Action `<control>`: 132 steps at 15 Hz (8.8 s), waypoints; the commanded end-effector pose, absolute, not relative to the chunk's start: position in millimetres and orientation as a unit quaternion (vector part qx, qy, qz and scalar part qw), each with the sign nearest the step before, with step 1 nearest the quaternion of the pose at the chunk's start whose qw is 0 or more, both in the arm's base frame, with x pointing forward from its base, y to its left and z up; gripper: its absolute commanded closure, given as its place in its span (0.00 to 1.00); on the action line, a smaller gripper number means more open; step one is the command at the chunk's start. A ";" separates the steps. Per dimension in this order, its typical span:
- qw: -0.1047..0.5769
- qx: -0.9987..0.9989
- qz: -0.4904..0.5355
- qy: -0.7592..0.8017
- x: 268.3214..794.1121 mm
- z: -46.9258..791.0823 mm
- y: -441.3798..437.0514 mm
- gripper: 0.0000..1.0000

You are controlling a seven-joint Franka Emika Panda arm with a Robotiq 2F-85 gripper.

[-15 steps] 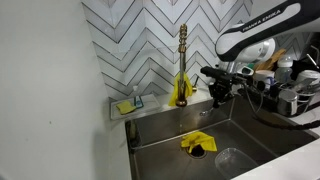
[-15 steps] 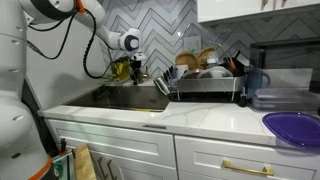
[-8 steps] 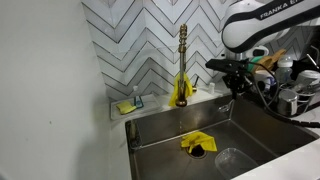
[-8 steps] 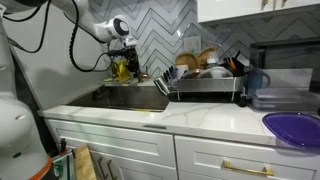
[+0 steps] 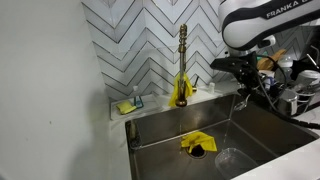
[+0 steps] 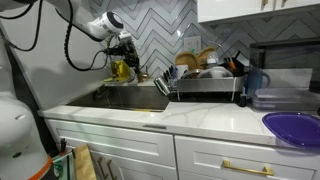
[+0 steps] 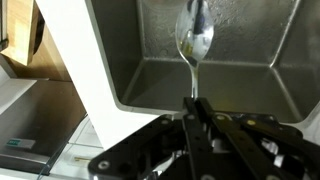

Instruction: Place the silver spoon under the running faucet then put it back on the right side of the counter.

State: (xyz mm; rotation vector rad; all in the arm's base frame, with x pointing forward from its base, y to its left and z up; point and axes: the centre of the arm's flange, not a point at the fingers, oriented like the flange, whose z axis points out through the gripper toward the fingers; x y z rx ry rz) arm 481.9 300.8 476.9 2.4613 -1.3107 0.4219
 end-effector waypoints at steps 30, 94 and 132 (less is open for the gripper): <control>0.094 0.880 -0.016 -0.464 514.3 476.2 84.5 0.92; -0.010 0.897 -0.003 -0.441 492.4 434.9 -122.3 0.00; 0.116 0.988 0.104 -0.013 405.3 611.0 165.0 0.00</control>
